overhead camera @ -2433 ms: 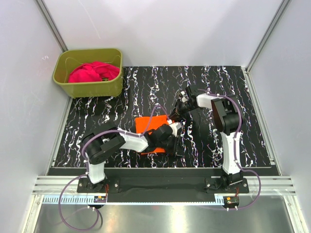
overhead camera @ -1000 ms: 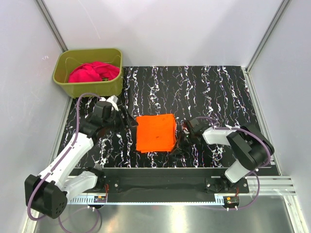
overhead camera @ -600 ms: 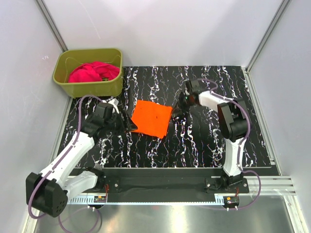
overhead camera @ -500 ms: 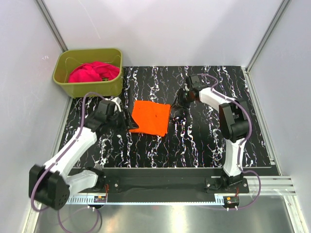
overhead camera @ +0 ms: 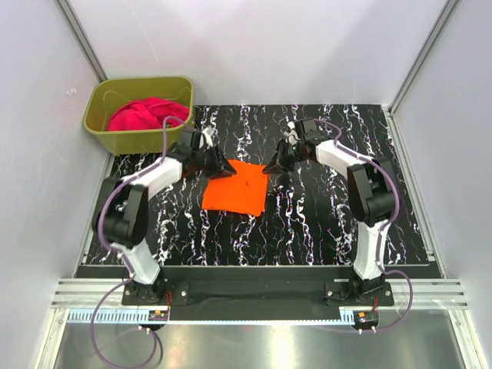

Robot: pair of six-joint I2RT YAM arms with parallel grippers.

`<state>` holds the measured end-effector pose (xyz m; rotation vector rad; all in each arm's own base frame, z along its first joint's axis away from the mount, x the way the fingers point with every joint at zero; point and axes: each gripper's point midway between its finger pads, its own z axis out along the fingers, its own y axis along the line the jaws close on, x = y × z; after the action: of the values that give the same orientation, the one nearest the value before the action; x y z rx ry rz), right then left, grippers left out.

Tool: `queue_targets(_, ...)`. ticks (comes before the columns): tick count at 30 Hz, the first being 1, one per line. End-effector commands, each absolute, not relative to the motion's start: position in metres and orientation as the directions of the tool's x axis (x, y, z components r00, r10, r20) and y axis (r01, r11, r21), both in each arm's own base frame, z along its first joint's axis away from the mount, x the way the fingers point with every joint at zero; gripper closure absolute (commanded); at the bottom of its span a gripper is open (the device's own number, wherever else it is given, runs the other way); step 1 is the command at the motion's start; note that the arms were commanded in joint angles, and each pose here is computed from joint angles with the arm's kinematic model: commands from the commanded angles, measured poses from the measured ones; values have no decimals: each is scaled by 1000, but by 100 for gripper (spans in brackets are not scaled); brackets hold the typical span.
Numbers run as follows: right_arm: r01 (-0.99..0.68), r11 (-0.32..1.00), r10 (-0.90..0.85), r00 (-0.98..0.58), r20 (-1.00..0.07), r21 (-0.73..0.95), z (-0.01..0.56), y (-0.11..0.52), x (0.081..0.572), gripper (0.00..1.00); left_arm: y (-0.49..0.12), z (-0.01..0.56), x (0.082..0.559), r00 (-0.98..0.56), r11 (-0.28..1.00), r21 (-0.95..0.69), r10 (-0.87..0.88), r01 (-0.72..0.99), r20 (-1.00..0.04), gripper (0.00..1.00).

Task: Fold and stack the t-shirts
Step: Fold the tshirt

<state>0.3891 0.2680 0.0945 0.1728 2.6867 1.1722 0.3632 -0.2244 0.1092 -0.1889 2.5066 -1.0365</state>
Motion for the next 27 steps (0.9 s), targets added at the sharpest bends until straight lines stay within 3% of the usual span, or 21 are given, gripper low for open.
queue_targets(1,23,452,196,-978,-75,892,118,303,408,91,-253,149,404,-863,592,-781,-271,201,-427,67)
queue_targets(2,-6,418,208,-973,-102,909,122,308,417,94,-255,147,410,-862,590,-782,-272,201,-427,67)
queue_targets(5,43,349,232,-972,-42,936,111,314,429,96,-258,128,428,-869,585,-791,-283,179,-406,67)
queue_targets(13,253,364,335,-934,127,896,32,288,449,97,-247,54,463,-904,639,-763,-264,98,-337,68)
queue_targets(16,246,389,353,-930,103,888,29,271,460,96,-245,43,466,-921,675,-730,-207,110,-330,68)
queue_targets(18,229,450,332,-940,76,863,34,261,457,93,-242,56,467,-909,690,-710,-193,142,-369,63)
queue_targets(22,118,608,272,-960,-66,785,75,243,461,74,-234,112,458,-877,705,-681,-184,196,-444,49)
queue_targets(25,129,695,255,-964,-75,707,89,225,437,54,-222,156,439,-841,727,-653,-206,211,-500,32)
queue_targets(27,145,688,261,-964,-56,711,105,224,417,41,-208,176,419,-813,758,-622,-231,195,-535,30)
